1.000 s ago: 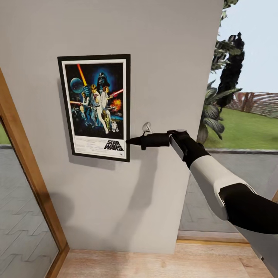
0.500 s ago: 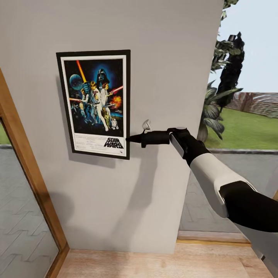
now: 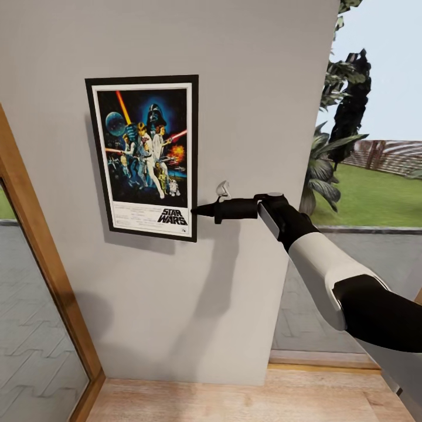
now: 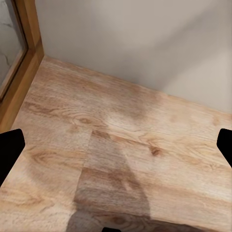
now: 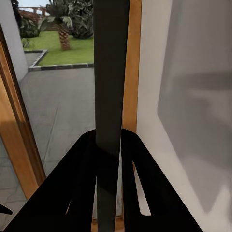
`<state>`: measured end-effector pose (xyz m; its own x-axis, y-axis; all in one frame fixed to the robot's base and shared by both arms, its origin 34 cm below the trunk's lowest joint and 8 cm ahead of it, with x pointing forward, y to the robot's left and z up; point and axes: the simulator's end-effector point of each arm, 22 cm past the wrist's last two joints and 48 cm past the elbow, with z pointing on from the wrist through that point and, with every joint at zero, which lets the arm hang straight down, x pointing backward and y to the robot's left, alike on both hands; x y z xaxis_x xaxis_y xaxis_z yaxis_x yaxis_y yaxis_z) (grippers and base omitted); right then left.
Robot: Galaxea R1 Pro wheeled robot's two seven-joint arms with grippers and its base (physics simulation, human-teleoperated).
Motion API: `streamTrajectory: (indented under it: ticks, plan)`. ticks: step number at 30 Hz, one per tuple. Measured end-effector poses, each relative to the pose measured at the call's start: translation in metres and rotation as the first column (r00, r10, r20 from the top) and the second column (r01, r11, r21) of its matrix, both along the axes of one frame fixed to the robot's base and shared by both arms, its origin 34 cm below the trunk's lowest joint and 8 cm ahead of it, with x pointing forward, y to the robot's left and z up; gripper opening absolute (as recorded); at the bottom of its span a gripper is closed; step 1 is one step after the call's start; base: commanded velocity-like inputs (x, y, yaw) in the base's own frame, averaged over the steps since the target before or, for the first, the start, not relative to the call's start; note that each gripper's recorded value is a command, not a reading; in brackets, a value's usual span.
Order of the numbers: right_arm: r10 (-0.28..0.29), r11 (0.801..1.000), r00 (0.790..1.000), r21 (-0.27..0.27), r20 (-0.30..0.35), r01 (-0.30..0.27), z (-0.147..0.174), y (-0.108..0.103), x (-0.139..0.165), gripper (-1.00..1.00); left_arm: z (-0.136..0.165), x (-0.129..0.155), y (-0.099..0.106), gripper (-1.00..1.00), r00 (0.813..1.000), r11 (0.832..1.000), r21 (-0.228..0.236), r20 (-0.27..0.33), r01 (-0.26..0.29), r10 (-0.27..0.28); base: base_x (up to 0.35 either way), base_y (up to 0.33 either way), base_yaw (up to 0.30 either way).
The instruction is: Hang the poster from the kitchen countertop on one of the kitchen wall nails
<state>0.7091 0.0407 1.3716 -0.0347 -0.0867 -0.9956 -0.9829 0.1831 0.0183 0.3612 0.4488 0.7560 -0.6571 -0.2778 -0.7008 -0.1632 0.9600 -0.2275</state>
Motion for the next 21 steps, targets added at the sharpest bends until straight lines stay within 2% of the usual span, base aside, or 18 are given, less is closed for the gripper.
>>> streamTrajectory:
  ticks: [10, 21]
  plan:
    - [0.000, 1.000, 1.000, 0.001, 0.001, 0.000, 0.0004, -0.0001, 0.0001, -1.00, 0.0000, 0.0000, 0.0000, 1.00, 1.000, 1.000, 0.000, 0.000, 0.000, 0.000, 0.001, 0.000, 0.000]
    - [0.000, 1.000, 1.000, 0.002, 0.001, 0.000, 0.0005, -0.0002, 0.0001, -1.00, -0.0002, -0.0002, 0.0001, 1.00, 1.000, 1.000, 0.000, -0.001, -0.001, 0.001, 0.076, 0.000, 0.000]
